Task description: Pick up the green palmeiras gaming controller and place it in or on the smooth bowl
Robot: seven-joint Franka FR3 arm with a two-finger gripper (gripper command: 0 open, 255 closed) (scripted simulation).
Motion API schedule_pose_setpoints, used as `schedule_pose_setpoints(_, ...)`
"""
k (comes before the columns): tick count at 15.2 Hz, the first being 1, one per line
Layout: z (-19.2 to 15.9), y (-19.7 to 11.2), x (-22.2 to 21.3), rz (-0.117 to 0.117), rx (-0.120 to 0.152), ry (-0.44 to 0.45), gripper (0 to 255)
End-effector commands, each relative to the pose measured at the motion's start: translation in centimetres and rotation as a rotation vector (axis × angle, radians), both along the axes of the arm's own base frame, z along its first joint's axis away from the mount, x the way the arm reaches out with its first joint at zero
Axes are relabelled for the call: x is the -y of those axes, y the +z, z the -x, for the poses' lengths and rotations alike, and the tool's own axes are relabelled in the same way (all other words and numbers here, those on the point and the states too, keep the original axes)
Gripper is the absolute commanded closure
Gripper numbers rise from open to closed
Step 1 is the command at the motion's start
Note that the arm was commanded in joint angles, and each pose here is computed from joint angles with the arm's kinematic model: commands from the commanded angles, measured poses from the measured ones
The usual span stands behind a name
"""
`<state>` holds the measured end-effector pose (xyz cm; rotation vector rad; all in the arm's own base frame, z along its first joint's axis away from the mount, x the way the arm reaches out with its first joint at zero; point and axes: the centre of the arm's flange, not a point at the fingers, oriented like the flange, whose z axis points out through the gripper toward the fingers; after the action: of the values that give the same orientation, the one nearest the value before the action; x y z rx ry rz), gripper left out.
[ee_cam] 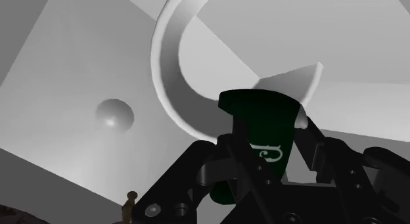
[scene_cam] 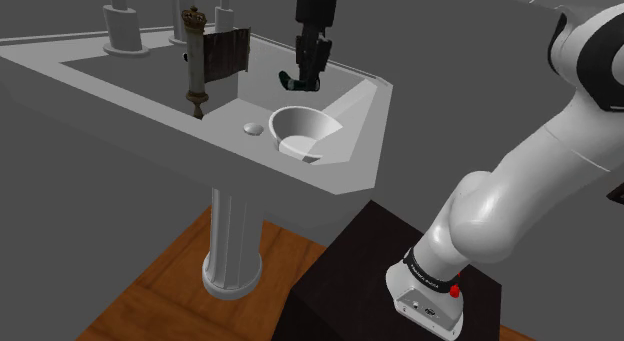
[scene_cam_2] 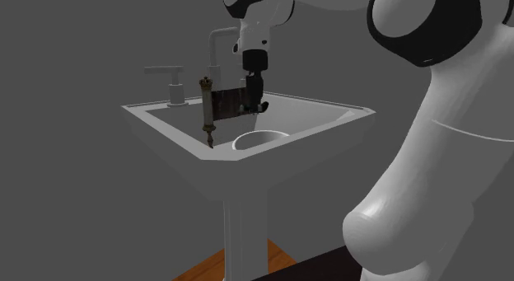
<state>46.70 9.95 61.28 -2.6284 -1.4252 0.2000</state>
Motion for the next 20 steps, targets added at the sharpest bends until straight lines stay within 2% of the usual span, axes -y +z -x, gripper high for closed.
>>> schedule_pose_setpoints(1, 2.5, -0.3, 1.7, -0.001, 0.000, 0.000, 255)
schedule_pose_setpoints(2, 4.2, -0.2, 2.8, -0.001, 0.000, 0.000, 255)
schedule_pose_setpoints(16, 4.2, -7.6, 2.8, -0.001, 0.000, 0.000, 255)
schedule_pose_setpoints(20, 4.2, -7.8, 2.8, -0.001, 0.000, 0.000, 255)
